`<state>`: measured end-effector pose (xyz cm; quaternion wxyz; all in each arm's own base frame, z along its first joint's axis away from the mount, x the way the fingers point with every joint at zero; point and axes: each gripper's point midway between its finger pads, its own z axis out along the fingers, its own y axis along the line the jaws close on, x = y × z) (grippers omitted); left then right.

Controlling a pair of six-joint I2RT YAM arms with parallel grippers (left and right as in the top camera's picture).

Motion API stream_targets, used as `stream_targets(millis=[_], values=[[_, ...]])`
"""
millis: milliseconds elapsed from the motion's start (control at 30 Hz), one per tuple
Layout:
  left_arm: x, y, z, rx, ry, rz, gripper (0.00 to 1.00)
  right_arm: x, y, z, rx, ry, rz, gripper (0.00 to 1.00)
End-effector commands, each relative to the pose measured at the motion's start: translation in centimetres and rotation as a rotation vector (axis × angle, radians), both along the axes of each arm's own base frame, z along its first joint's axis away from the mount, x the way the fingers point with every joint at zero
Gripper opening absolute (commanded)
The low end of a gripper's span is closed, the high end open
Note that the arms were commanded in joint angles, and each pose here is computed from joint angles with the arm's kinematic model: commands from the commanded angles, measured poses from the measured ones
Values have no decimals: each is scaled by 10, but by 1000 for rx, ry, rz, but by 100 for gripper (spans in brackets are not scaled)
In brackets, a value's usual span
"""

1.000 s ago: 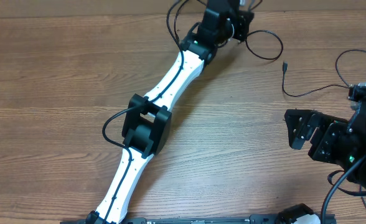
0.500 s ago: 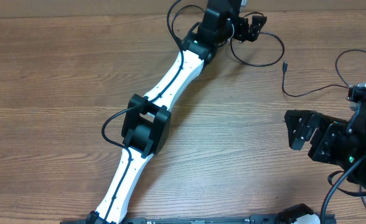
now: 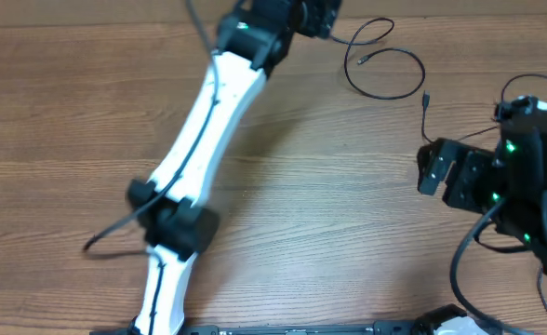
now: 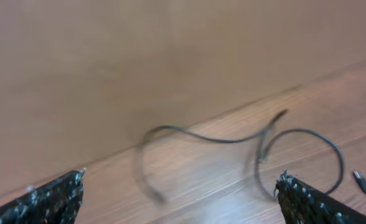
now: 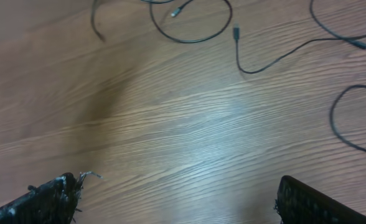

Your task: Untangle cables

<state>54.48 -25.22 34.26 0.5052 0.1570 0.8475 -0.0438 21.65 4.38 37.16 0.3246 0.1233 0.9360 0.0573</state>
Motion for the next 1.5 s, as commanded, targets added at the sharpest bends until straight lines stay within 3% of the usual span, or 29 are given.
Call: stream_targets(millis=[0, 200, 367, 567, 700, 1033, 1233, 1467], values=[[-30, 61, 69, 66, -97, 135, 99, 0, -10, 6, -36, -35, -38, 100], [-91, 127, 93, 69, -2, 245, 100, -20, -16, 17, -17, -89, -22, 100], [-142, 181, 93, 81, 96, 408, 100, -57, -22, 37, 56, -204, 2, 100], [-194, 215, 95, 95, 148, 566, 100, -105, -29, 51, 107, -337, 78, 100], [-217, 224, 103, 100, 137, 593, 100, -119, -33, 42, 98, -352, 94, 100], [-281, 241, 116, 66, 85, 606, 100, -109, -26, -31, 50, -133, 108, 100], [-319, 273, 61, 74, 144, 777, 100, -101, -24, -72, 7, -6, 103, 100], [-339, 280, -13, 39, 149, 773, 100, -77, -19, -57, 23, -117, 94, 100]])
